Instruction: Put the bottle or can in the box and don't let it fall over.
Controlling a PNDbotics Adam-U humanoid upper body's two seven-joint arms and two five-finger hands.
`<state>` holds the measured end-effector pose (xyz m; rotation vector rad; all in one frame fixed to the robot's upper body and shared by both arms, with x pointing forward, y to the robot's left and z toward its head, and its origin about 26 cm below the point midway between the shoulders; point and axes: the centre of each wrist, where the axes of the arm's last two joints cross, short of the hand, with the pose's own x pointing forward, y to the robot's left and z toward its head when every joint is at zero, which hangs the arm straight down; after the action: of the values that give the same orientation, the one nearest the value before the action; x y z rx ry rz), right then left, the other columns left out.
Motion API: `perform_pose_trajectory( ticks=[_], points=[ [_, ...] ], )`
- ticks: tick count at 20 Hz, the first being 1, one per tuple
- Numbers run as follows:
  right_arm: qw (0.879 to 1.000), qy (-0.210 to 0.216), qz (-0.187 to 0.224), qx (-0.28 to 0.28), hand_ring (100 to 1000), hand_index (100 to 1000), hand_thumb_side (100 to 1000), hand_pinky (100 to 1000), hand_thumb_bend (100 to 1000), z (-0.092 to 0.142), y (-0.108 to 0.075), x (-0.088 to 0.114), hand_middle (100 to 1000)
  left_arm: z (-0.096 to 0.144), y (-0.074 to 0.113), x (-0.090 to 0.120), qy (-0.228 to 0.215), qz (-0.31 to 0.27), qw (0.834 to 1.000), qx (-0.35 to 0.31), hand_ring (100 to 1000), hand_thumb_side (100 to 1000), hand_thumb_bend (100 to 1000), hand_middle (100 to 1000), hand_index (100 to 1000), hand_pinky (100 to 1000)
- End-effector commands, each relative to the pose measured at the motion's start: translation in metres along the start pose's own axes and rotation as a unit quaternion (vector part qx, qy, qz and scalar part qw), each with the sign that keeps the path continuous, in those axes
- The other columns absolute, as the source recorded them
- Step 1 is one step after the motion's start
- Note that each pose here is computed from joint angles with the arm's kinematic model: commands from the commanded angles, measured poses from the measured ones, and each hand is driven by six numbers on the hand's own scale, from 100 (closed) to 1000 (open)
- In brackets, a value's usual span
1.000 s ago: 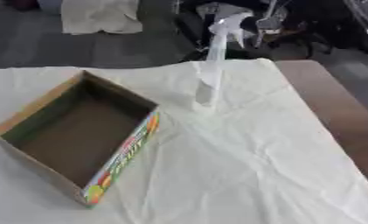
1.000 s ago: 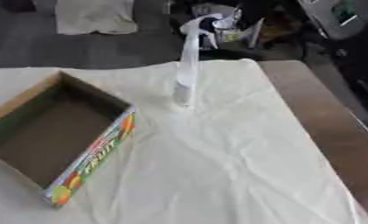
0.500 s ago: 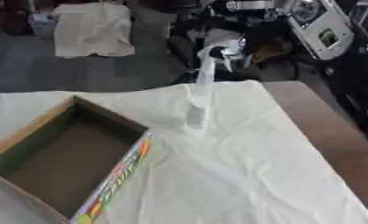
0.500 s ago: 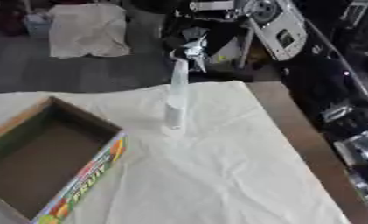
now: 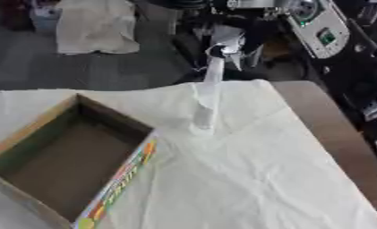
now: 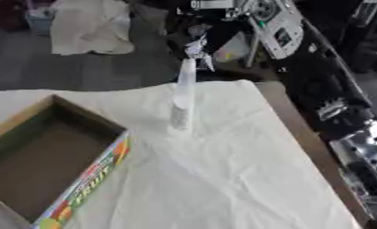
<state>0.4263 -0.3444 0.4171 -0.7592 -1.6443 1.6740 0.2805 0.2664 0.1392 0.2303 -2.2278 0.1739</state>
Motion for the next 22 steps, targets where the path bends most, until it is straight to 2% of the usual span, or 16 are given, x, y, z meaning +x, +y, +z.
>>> perform_pose_trajectory(
  ticks=[1,9,22],
  points=[
    [1.0,0.007,0.007,-0.011,870,872,433,894,359,0.011,-0.017,-0.002,947,-0.005,0.003,0.008,-0.017,-0.009,1.0,-0.007,566,853,176,702,609,935],
    [1.0,0.004,0.002,-0.005,877,891,449,897,449,0.015,-0.023,-0.005,960,-0.006,0.002,0.008,-0.017,-0.011,1.0,-0.009,565,855,176,702,608,936],
    [0.999,0.04,0.0,0.0,863,886,446,890,451,0.018,-0.022,-0.016,948,-0.007,0.002,0.009,-0.018,-0.012,1.0,-0.011,564,857,176,702,606,936]
  ],
)
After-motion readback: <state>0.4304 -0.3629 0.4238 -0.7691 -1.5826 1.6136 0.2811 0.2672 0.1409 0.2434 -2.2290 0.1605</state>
